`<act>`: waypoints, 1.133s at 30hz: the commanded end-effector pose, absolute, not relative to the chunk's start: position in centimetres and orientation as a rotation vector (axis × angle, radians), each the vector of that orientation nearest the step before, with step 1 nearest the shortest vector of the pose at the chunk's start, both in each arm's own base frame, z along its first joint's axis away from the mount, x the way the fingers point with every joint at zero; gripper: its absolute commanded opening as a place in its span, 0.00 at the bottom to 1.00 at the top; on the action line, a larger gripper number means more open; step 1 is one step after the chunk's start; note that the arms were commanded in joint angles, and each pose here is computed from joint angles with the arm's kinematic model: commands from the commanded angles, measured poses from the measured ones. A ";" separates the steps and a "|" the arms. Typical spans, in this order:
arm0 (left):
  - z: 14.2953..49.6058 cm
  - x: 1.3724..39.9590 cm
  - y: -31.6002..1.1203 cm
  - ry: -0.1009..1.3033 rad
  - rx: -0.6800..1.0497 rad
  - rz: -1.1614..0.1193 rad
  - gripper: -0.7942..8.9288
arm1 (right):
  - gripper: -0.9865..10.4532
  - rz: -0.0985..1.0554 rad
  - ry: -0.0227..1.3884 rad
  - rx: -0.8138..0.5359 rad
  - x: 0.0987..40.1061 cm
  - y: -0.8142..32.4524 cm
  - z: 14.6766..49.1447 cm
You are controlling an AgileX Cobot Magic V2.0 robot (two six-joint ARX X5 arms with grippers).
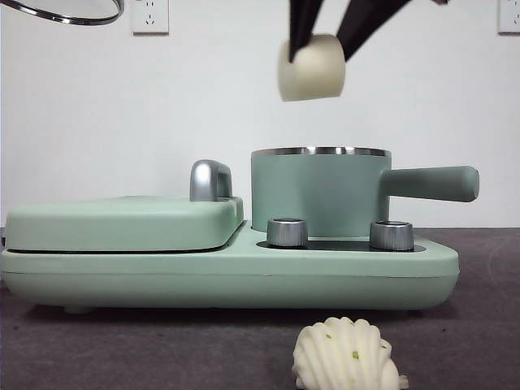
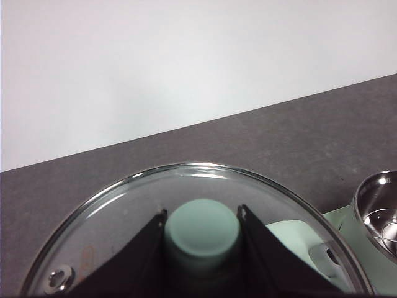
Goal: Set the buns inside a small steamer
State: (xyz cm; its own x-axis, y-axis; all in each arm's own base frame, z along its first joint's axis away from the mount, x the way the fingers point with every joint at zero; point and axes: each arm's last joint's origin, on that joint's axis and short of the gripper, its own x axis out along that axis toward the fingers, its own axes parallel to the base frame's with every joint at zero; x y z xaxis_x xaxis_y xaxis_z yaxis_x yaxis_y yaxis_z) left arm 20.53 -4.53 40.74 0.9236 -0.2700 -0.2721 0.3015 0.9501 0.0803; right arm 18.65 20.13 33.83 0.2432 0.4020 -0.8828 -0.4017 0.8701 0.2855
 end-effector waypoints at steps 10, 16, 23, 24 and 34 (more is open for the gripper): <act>41.7 20.5 -4.6 0.222 0.113 -0.293 0.09 | 0.21 0.582 1.150 0.086 27.0 17.4 32.6; 41.6 20.7 -4.6 0.229 0.107 -0.292 0.09 | 0.21 0.592 1.117 0.050 30.6 18.4 32.8; 41.4 21.0 -4.7 0.240 0.105 -0.293 0.09 | 0.21 0.576 1.158 0.038 33.8 19.6 31.5; 41.4 21.1 -4.7 0.241 0.105 -0.292 0.09 | 0.21 0.574 1.163 0.037 34.1 19.7 31.2; 41.2 21.5 -4.8 0.247 0.106 -0.293 0.09 | 0.21 0.555 1.218 0.027 35.9 20.5 28.1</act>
State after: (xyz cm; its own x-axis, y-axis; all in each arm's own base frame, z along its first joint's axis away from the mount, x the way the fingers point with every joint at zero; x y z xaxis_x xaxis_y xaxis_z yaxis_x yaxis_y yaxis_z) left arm 21.35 -4.70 40.05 0.9114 -0.2675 -0.3128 0.3013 0.9513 0.0644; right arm 35.36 19.98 28.25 0.2252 0.4129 -0.8825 -0.3732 0.8732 0.3133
